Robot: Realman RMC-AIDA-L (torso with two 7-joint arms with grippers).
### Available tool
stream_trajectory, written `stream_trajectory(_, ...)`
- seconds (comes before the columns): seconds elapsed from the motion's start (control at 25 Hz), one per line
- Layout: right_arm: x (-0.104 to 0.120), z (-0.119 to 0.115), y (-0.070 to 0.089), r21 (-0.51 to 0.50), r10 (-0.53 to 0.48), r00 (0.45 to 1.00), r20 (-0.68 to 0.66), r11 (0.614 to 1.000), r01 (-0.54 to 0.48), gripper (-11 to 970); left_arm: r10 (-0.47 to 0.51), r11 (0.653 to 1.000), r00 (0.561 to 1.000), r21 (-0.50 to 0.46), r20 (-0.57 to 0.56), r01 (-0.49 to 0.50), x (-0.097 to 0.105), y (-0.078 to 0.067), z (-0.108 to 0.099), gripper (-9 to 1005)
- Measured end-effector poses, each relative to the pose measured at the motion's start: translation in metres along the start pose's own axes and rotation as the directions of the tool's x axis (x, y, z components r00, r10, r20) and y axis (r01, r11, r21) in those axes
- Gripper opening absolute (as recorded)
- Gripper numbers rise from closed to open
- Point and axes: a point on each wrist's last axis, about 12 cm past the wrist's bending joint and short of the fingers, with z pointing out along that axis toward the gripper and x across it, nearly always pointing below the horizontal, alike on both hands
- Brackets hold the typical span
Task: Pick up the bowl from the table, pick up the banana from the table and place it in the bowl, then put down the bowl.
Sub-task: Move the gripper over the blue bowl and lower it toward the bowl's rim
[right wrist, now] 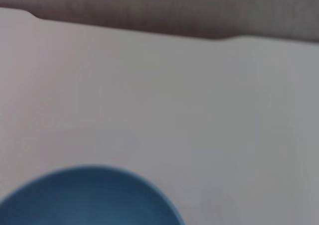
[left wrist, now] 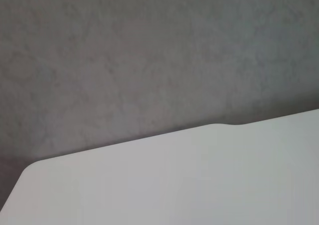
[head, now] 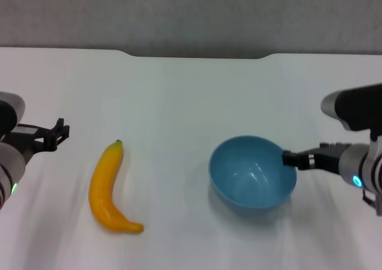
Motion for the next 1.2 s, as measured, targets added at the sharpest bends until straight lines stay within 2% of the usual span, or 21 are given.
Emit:
stream_trajectory(0.2, 0.013, 0.015, -0.005, -0.014, 0.043, 0.999, -0.01, 0.999, -0.043, 854, 0.003, 1.0, 1.0, 0.001, -0.003, -0.003, 0.001, 0.0, 0.001, 886)
stream_trajectory(0.48, 0.016, 0.019, 0.0, -0.045, 0.045, 0.999, 0.018, 0.998, -0.044, 834, 0.011, 1.0, 1.0, 0.001, -0.011, -0.011, 0.003, -0.001, 0.004, 887)
stream_trajectory(0.68, 0.017, 0.026, 0.0, -0.038, 0.024, 1.0, -0.005, 0.999, -0.025, 819, 0.01, 1.0, 1.0, 0.004, -0.008, -0.01, 0.001, -0.002, 0.005, 887)
stream_trajectory(1.2, 0.014, 0.037, 0.016, -0.057, -0.041, 0.998, -0.041, 0.998, 0.038, 782, 0.009, 1.0, 1.0, 0.004, -0.007, -0.009, 0.001, -0.003, 0.005, 887)
